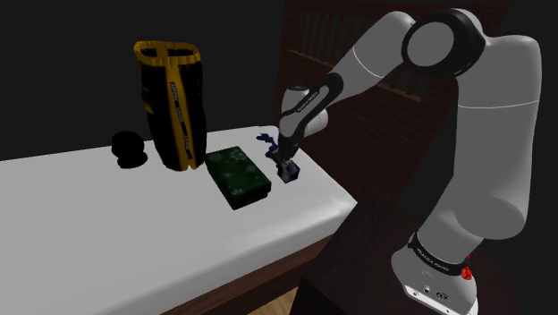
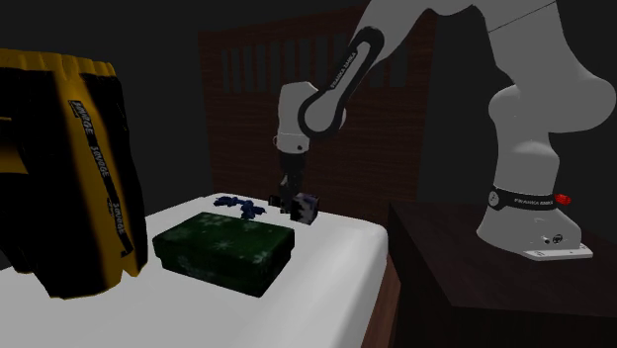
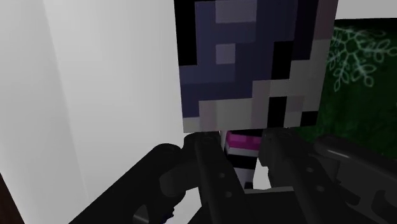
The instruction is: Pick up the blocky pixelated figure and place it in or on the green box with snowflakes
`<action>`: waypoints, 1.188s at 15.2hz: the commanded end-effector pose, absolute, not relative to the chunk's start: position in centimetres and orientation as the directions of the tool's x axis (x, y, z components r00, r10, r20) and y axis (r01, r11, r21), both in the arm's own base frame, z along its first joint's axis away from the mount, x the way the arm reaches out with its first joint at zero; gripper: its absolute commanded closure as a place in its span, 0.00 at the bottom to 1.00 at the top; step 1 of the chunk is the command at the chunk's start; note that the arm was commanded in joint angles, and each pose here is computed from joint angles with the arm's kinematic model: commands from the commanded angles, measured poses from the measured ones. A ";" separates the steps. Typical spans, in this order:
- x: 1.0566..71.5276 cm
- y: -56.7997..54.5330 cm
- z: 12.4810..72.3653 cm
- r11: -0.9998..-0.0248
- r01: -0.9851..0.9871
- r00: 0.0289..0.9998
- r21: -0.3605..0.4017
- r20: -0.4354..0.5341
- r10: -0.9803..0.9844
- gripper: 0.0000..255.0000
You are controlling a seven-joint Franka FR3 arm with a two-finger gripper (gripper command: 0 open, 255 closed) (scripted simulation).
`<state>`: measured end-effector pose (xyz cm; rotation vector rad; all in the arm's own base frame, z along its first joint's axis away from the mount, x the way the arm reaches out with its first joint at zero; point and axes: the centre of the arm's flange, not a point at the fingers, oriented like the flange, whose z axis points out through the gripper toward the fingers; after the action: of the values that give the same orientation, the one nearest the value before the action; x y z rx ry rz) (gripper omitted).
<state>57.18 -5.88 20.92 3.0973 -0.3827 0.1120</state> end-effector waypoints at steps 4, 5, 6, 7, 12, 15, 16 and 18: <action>57.0 -5.9 23.6 -0.970 -0.244 0.967 0.010 0.073 -0.242 1.00; 57.0 -5.9 24.1 -0.970 -0.244 0.967 0.010 0.073 -0.242 1.00; 57.0 -5.9 24.7 -0.970 -0.244 0.967 0.010 0.073 -0.242 1.00; 57.0 -5.9 25.2 -0.970 -0.244 0.967 0.010 0.073 -0.242 1.00; 57.0 -5.9 27.8 -0.970 -0.244 0.967 0.010 0.073 -0.242 1.00; 57.0 -5.9 29.1 -0.970 -0.244 0.967 0.010 0.073 -0.242 1.00; 58.1 -5.0 29.2 -0.970 -0.244 0.967 0.010 0.073 -0.242 1.00; 60.1 -3.4 29.3 -0.970 -0.244 0.967 0.010 0.073 -0.242 1.00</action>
<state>59.32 -4.35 29.00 3.0975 -0.3822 0.1118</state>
